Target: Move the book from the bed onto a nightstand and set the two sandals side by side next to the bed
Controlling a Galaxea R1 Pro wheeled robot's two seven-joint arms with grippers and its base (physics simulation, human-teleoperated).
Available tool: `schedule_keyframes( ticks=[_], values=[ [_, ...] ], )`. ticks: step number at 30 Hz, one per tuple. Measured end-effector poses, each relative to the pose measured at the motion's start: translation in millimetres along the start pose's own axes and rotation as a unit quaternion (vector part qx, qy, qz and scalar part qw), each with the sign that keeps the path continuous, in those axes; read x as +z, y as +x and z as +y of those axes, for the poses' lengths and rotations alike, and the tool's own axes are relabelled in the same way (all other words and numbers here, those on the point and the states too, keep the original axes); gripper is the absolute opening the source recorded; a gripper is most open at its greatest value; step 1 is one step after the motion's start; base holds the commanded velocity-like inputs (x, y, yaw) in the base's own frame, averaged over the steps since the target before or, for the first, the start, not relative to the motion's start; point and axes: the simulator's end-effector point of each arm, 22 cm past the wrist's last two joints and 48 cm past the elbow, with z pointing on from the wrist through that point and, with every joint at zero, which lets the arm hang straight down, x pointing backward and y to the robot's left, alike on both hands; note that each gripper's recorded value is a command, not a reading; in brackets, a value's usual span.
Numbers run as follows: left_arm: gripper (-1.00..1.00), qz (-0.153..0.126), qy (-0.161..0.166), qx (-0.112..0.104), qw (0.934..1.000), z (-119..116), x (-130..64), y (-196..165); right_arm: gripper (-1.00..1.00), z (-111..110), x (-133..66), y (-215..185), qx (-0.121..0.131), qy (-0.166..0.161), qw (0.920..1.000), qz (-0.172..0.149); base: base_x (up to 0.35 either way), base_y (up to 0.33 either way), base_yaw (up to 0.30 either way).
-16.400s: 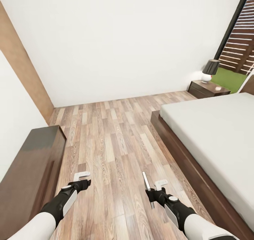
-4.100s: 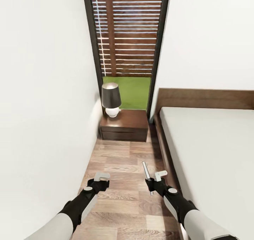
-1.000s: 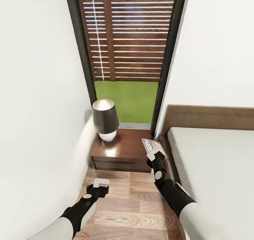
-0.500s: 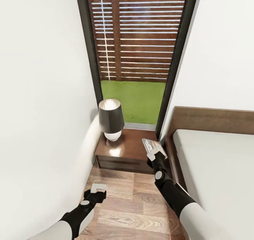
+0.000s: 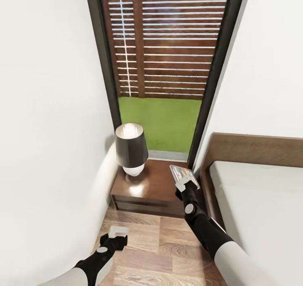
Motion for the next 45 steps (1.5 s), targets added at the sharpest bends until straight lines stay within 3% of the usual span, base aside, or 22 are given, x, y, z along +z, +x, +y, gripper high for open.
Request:
schedule_keyframes(
  ticks=[6,9,10,16,23,35,45],
  values=[
    [1.00,0.010,0.006,-0.001,0.9999,-11.5,-1.9,11.9,-1.00,0.0,0.4,-0.1,0.001,0.000,1.0000,0.000,0.279,0.000,0.000],
    [1.00,0.000,0.006,-0.003,1.0000,-11.4,-2.3,10.2,-1.00,-0.3,0.4,-0.5,0.000,0.000,1.0000,-0.001,0.081,0.000,0.000],
    [1.00,-0.016,0.004,-0.008,0.9998,-10.2,-3.5,8.8,-1.00,-0.2,0.5,-0.4,0.000,0.000,1.0000,-0.001,0.030,0.000,0.000],
    [1.00,-0.025,0.000,-0.012,0.9996,-5.1,-5.0,12.2,-1.00,-0.3,0.6,-0.5,0.000,0.000,1.0000,-0.001,0.008,0.000,0.000],
    [1.00,-0.019,-0.006,-0.013,0.9997,3.5,-6.3,23.2,-1.00,-0.6,0.6,-0.2,0.000,0.001,1.0000,-0.001,0.000,0.000,0.000],
    [1.00,-0.004,-0.029,-0.006,0.9996,40.5,-9.6,48.8,-1.00,-1.7,0.5,0.5,-0.002,0.002,1.0000,0.000,0.024,0.000,0.000],
    [1.00,-0.004,-0.023,-0.006,0.9997,31.7,-10.1,48.7,-1.00,-3.3,-0.1,-0.9,-0.001,0.008,1.0000,-0.001,0.304,0.000,0.000]
  ],
)
